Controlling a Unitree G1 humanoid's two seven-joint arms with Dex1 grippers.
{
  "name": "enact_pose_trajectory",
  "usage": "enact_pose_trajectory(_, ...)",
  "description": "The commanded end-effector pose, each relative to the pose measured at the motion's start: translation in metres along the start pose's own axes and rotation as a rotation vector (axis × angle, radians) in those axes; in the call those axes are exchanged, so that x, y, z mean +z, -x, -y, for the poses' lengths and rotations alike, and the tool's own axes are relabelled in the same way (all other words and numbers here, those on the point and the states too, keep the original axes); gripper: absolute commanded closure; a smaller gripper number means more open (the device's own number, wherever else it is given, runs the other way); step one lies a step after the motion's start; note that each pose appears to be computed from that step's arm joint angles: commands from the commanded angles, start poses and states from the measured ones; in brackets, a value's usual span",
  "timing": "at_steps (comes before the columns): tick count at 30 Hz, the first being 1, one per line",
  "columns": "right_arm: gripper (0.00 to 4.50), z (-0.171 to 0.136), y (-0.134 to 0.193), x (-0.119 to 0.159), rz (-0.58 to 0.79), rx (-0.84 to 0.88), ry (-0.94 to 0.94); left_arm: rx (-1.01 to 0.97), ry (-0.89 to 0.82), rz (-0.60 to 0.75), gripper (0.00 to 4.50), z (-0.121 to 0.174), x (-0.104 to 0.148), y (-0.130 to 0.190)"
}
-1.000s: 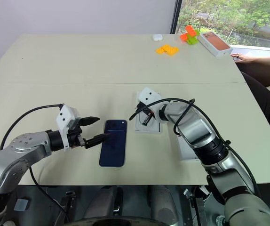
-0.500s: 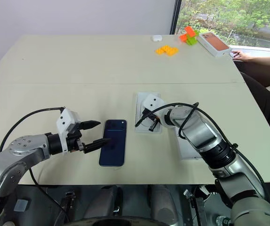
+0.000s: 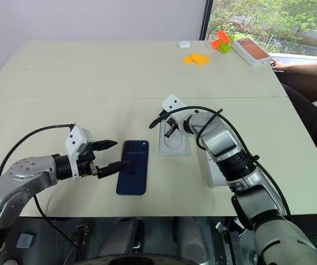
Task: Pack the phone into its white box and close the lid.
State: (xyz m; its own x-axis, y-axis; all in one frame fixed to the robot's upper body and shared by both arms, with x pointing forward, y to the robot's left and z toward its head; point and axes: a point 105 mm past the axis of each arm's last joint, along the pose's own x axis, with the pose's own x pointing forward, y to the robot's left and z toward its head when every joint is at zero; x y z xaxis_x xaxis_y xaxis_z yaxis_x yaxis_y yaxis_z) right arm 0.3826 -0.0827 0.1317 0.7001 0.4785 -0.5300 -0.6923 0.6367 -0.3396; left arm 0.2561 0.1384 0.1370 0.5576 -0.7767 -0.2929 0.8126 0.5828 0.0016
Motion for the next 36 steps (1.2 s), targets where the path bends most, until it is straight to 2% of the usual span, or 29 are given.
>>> enact_pose_trajectory(1, 4.46, 0.003, 0.006, 0.012, 0.044, -0.003, 0.04, 0.006, -0.027, 0.019, 0.0, 0.002, 0.007, 0.006)
enact_pose_trajectory(10, 4.46, -0.006, 0.017, -0.003, 0.018, 0.041, 0.058, 0.056, -0.003, 0.013, 0.0, -0.007, 0.002, 0.012)
enact_pose_trajectory(13, 4.46, -0.008, 0.031, 0.013, 0.11, 0.051, 0.109, 0.091, 0.004, 0.014, 0.0, -0.014, 0.001, 0.016)
enact_pose_trajectory(16, 4.46, -0.012, 0.054, 0.038, 0.281, 0.07, 0.201, 0.164, 0.032, 0.032, 0.0, -0.027, 0.001, 0.029)
enact_pose_trajectory(19, 4.46, -0.032, 0.074, 0.042, 0.376, 0.165, 0.277, 0.212, 0.112, 0.064, 0.0, -0.036, 0.001, 0.042)
enact_pose_trajectory(22, 4.46, -0.059, 0.09, 0.03, 0.4, 0.299, 0.331, 0.224, 0.184, 0.05, 0.0, -0.035, -0.009, 0.052)
enact_pose_trajectory(27, 4.46, -0.084, 0.095, 0.014, 0.375, 0.455, 0.239, 0.208, 0.355, 0.015, 0.0, -0.027, -0.028, 0.061)
enact_pose_trajectory(30, 3.66, -0.089, 0.095, 0.008, 0.35, 0.474, 0.238, 0.177, 0.486, 0.012, 0.0, -0.02, -0.034, 0.06)
enact_pose_trajectory(33, 2.25, -0.089, 0.092, 0.006, 0.339, 0.449, 0.294, 0.12, 0.582, 0.04, 0.0, -0.01, -0.031, 0.057)
enact_pose_trajectory(34, 1.78, -0.089, 0.091, 0.005, 0.337, 0.439, 0.322, 0.103, 0.607, 0.002, 0.0, -0.004, -0.036, 0.053)
enact_pose_trajectory(36, 1.78, -0.092, 0.088, 0.004, 0.335, 0.442, 0.348, 0.078, 0.654, -0.059, 0.0, 0.006, -0.046, 0.048)
